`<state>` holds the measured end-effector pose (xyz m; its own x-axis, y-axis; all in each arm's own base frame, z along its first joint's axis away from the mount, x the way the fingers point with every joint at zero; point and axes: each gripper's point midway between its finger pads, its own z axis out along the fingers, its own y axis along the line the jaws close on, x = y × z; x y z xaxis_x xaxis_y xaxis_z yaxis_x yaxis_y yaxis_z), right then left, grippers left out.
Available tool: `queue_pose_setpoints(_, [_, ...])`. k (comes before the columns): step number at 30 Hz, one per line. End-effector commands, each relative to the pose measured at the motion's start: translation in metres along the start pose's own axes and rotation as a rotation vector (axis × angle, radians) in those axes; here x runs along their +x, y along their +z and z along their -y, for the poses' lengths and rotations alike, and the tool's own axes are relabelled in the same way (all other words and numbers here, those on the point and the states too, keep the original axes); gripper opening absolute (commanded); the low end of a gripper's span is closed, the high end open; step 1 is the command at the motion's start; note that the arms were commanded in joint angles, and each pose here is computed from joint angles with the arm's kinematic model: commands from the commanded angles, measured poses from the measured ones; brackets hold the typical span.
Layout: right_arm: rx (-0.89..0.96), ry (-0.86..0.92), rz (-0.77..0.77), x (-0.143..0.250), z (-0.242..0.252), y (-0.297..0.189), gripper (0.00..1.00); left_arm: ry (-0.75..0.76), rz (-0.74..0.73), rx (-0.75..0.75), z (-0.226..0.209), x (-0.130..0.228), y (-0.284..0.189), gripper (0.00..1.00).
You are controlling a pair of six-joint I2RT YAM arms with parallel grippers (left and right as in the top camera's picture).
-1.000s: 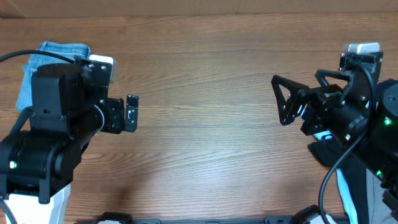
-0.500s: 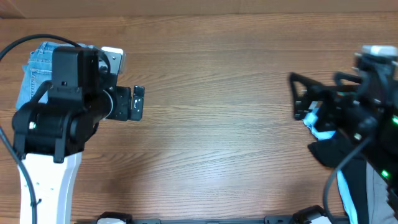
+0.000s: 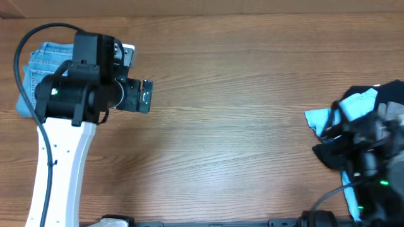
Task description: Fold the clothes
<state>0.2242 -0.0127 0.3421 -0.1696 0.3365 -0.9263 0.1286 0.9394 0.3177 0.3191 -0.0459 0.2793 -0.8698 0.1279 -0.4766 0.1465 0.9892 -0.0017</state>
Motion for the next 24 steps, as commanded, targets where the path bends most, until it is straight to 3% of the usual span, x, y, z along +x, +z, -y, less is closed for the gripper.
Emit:
queue_pose_setpoints(1, [0.017,-0.007,-0.009,0.036,0.015,0.003,1.0,-0.009,-0.023,-0.006,0.0,-0.001,0.008,1.0])
queue_pose_setpoints(10, [-0.015,-0.007,-0.044,0.122,0.037,0.023,1.0,-0.009,-0.088,-0.007,0.0,0.001,0.031,1.0])
queue_pose_setpoints(24, [-0.084,-0.003,0.133,0.155,0.046,0.053,1.0,-0.008,-0.109,-0.007,0.0,0.001,0.038,1.0])
